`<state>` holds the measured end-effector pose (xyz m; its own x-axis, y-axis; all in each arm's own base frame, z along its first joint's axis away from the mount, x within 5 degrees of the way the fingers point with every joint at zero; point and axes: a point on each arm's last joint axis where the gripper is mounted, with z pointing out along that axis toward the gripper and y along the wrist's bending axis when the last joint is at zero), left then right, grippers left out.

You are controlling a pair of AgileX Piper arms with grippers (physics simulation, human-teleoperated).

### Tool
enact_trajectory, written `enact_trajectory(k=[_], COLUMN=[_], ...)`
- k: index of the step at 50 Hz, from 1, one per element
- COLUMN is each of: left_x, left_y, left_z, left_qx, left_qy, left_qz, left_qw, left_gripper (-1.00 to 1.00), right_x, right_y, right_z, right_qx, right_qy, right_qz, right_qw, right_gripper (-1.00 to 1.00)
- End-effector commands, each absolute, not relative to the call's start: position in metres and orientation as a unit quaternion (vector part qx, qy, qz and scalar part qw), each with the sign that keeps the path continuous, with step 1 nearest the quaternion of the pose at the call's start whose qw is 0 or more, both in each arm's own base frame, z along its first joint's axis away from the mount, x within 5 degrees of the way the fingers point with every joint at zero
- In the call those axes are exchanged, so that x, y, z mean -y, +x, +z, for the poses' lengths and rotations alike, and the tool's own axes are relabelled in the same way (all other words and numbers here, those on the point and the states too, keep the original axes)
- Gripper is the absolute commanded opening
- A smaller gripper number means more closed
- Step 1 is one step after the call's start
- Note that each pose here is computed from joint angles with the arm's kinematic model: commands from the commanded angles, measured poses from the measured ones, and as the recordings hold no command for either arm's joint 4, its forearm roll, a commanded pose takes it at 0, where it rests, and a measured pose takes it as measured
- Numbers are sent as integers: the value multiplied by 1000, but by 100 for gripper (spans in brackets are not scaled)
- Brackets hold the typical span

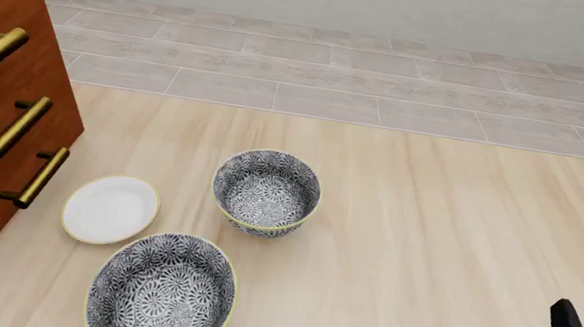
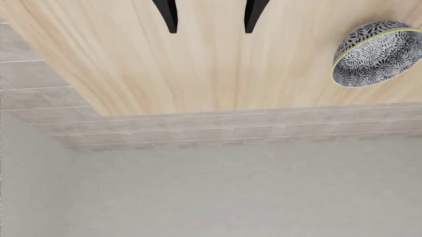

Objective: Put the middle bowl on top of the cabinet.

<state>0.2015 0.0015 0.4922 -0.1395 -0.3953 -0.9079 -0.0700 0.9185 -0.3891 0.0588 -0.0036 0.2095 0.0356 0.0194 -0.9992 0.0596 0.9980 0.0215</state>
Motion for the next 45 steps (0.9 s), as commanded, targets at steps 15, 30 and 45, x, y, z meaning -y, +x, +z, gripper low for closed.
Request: enact_trajectory(k=[15, 30, 45], left_x=[-27, -47, -64], left_y=[210, 223, 230], left_z=[490, 481, 479], left_qx=[-715, -699, -686], left_qy=[-243, -304, -355], left_qz=[-130, -129, -129], left_qw=[643, 634, 622], left_gripper=[-100, -100, -100], right_x=[4, 4, 4], right_y=[57, 57, 58], right_z=[208, 209, 209], right_qx=[-696, -695, -695], right_qy=[30, 31, 30], right_qz=[-15, -15, -15], right_qw=[718, 718, 718], right_gripper=[100, 100, 100])
